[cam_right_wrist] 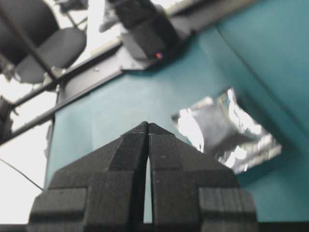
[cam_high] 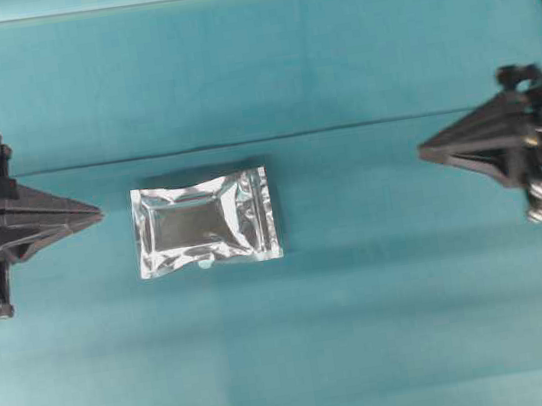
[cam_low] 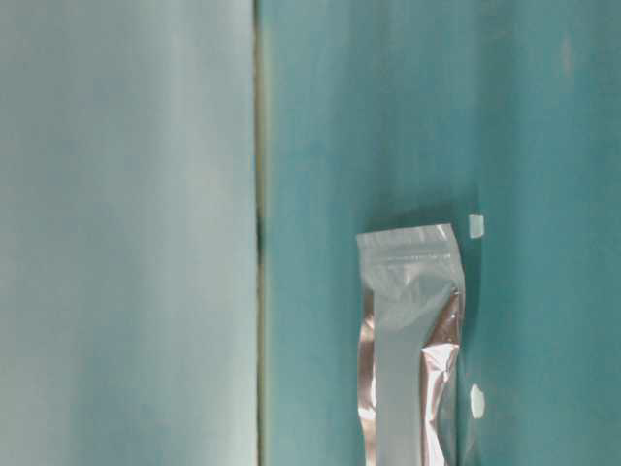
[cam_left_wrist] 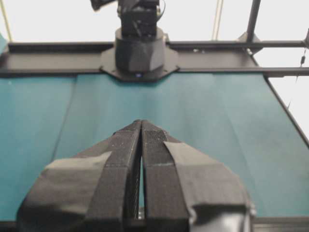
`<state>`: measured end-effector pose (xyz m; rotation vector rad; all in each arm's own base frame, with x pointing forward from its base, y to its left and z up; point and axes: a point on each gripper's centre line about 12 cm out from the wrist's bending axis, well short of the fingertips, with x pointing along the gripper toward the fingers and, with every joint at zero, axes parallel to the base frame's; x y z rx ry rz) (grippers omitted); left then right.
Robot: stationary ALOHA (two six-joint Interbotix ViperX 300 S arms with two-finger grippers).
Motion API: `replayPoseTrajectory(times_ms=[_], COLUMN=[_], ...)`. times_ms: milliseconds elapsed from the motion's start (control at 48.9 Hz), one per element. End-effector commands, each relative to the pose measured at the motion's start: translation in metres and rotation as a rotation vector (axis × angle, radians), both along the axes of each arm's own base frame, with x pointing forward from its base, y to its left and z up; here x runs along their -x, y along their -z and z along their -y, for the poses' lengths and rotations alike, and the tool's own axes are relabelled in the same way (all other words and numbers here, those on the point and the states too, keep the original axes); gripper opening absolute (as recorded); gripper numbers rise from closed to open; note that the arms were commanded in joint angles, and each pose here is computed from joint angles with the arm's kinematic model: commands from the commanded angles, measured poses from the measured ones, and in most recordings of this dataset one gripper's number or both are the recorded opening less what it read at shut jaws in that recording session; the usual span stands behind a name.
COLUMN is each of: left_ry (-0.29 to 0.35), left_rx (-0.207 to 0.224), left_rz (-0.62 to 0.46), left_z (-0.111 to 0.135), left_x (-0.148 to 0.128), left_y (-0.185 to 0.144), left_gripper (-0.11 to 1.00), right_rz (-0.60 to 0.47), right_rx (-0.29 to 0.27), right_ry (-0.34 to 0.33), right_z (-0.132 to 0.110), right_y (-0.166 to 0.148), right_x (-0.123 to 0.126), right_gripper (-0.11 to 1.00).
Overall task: Hand over the silver zip bag and make it stand upright.
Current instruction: 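Move the right gripper left toward the silver zip bag's right edge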
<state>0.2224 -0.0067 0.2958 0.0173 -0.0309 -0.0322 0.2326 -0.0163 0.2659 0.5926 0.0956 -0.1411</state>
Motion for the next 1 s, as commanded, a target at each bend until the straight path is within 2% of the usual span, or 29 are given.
replayPoseTrajectory(times_ms=[0, 102, 184, 409, 511, 613, 736, 838, 899, 981], left_ry=[0.002, 0.000, 0.001, 0.002, 0.003, 0.002, 0.001, 0.001, 0.003, 0.001], left_rx=[-0.001, -0.001, -0.001, -0.001, 0.004, 0.005, 0.005, 0.005, 0.005, 0.005], left_rz=[0.028, 0.025, 0.025, 0.023, 0.023, 0.023, 0.024, 0.026, 0.024, 0.018], left_z=[0.000, 0.000, 0.000, 0.001, 0.001, 0.000, 0.000, 0.000, 0.001, 0.000], left_x=[-0.002, -0.003, -0.003, -0.003, -0.003, -0.003, -0.002, -0.002, -0.003, -0.003], left_y=[-0.011, -0.010, -0.010, -0.010, -0.010, -0.010, -0.010, -0.010, -0.010, -0.009], left_gripper=[0.00, 0.00, 0.00, 0.00, 0.00, 0.00, 0.00, 0.00, 0.00, 0.00], right_rz=[-0.012, -0.065, -0.117, -0.181, -0.194, -0.216, -0.242, -0.254, -0.261, -0.246], right_rx=[-0.129, -0.227, -0.278, -0.334, -0.355, -0.389, -0.437, -0.506, -0.548, -0.569], right_ry=[0.048, 0.090, 0.105, 0.145, 0.157, 0.169, 0.194, 0.232, 0.262, 0.287], right_z=[0.006, 0.011, 0.013, 0.021, 0.023, 0.025, 0.027, 0.031, 0.034, 0.037], right_y=[0.000, 0.012, 0.021, 0.034, 0.038, 0.045, 0.058, 0.069, 0.078, 0.086], right_x=[-0.013, -0.027, -0.043, -0.082, -0.101, -0.113, -0.120, -0.123, -0.123, -0.123], right_gripper=[0.00, 0.00, 0.00, 0.01, 0.07, 0.24, 0.59, 0.85, 0.92, 0.90])
